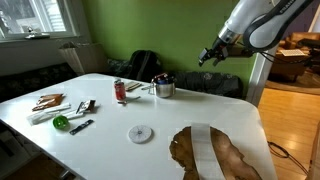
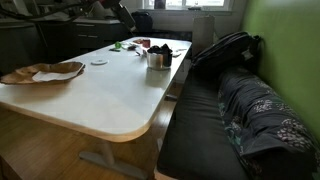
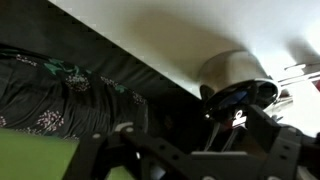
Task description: Move the pot to the front of the table
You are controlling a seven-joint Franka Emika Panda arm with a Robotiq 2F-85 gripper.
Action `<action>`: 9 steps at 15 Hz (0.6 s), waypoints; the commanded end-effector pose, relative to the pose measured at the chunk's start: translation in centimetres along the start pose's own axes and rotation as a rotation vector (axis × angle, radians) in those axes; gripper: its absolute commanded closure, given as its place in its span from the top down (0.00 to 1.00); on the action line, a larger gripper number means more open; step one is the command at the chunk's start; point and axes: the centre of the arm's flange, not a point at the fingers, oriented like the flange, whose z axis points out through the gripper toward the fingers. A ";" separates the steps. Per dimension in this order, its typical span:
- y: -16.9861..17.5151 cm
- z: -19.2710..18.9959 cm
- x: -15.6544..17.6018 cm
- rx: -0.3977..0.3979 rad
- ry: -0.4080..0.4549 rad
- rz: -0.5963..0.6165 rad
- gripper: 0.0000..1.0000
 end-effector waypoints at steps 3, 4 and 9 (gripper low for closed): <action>-1.4 9.6 5.4 -0.117 0.115 0.270 1.00; -1.6 10.9 6.2 -0.144 0.134 0.314 1.00; -4.8 13.2 7.4 -0.311 0.242 0.438 1.00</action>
